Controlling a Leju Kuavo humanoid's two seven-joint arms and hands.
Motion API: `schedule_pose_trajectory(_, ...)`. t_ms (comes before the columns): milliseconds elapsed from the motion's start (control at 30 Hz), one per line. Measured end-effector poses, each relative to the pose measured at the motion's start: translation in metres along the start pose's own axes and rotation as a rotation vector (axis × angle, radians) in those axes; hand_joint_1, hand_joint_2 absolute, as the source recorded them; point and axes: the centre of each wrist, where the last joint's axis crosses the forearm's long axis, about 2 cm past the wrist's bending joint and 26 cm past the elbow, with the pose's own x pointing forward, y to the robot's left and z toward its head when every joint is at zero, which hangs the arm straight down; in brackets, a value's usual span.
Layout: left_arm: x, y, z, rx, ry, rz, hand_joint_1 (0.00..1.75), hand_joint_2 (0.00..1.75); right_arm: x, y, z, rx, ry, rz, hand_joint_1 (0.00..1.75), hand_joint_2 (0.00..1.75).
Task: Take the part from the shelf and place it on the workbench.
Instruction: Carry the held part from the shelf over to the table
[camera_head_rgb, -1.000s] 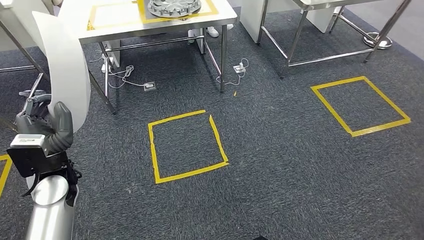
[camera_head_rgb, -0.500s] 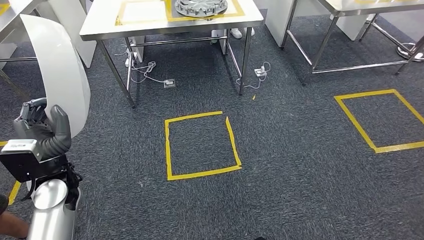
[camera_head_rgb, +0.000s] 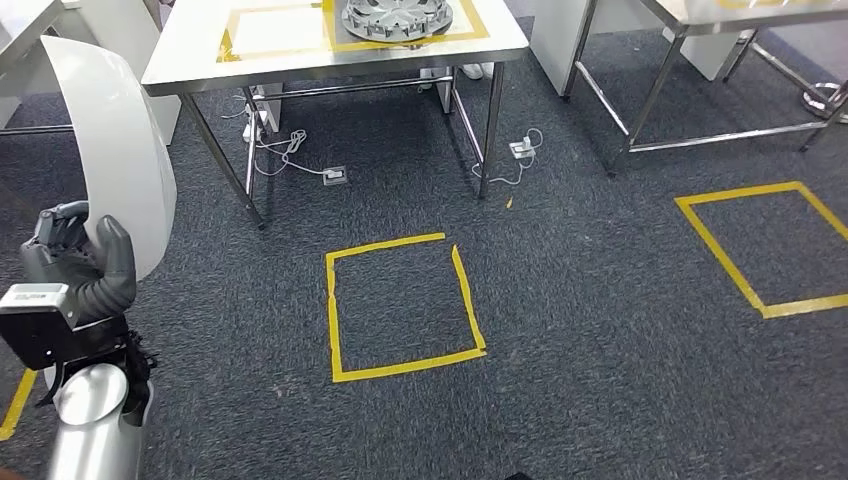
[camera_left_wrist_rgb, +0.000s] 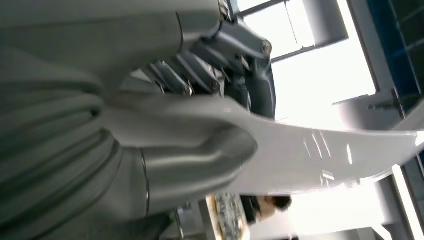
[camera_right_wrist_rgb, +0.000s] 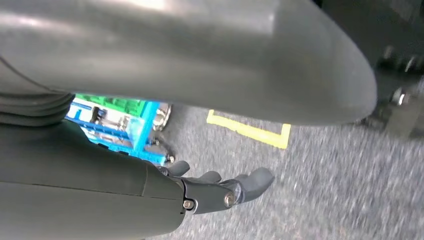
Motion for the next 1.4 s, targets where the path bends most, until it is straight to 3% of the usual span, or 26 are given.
schedule_pose_trajectory(467, -0.003, 0.000, 0.007, -0.016, 0.021, 0.004, 1.75, 1.75, -0.008, 0.006, -0.003, 0.026, -0.003, -0.011, 0.00, 0.00)
schedule_pose_trajectory(1400, -0.001, -0.002, -0.010, -0.034, -0.009, 0.014, 1.75, 1.75, 0.002, 0.013, -0.001, 0.087, -0.011, -0.023, 0.00, 0.00)
